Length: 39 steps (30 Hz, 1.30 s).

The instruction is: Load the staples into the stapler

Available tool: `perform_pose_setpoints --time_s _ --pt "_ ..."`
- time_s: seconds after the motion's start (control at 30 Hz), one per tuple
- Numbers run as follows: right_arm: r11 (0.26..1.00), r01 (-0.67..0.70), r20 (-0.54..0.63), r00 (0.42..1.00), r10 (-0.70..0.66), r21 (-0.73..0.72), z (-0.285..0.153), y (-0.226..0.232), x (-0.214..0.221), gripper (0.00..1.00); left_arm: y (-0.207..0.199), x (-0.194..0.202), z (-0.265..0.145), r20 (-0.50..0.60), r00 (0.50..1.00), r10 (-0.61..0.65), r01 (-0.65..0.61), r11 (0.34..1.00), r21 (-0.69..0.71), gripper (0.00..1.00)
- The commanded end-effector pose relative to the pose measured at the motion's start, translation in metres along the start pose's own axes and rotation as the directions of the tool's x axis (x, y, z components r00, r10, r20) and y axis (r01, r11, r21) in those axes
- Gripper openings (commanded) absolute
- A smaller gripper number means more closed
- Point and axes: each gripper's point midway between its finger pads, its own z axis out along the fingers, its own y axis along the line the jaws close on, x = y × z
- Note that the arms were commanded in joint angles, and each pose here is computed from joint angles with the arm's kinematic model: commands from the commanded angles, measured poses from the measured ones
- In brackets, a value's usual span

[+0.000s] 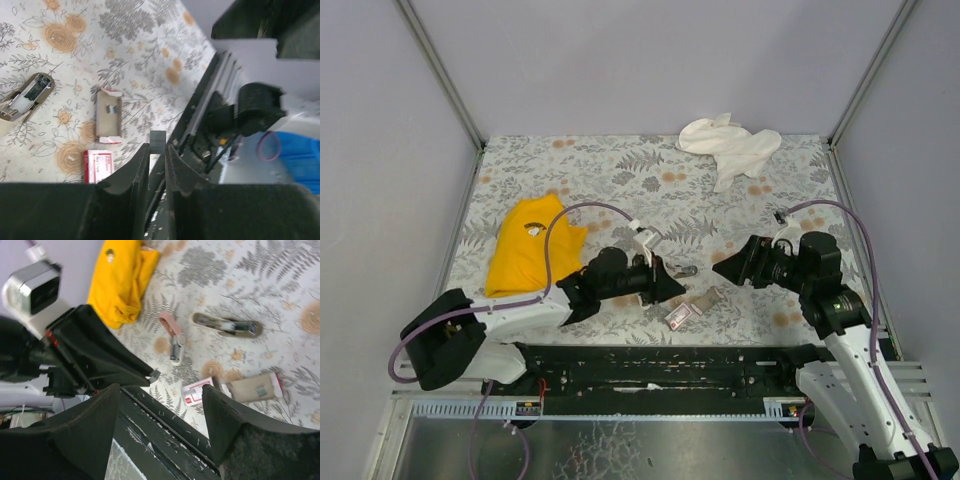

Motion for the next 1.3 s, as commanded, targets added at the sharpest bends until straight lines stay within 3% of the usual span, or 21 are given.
perform_pose_setpoints --time_s 0.0,0.3,0.6,1.27 --pt "0.969 0.093 0.057 0.995 -0.082 -0.228 -0.013 0.049 -0.014 0.74 -0.043 -0.039 -0.022 0.071 0.986 -0.148 0.130 0.969 0.209 0.12" --pt "0.867 0.057 0.102 0.995 -0.007 -0.495 -0.023 0.091 -0.019 0.76 -0.090 -0.095 -0.058 0.173 0.943 -0.285 0.192 0.889 0.415 0.13" --pt "0.807 0.043 0.164 0.984 0.067 -0.589 -0.037 0.111 -0.032 0.71 -0.111 -0.113 -0.071 0.189 0.934 -0.305 0.184 0.859 0.478 0.14" --pt "0.806 0.001 0.138 0.985 0.101 -0.592 -0.015 0.123 -0.024 0.57 -0.116 -0.120 -0.073 0.198 0.932 -0.302 0.174 0.856 0.487 0.14"
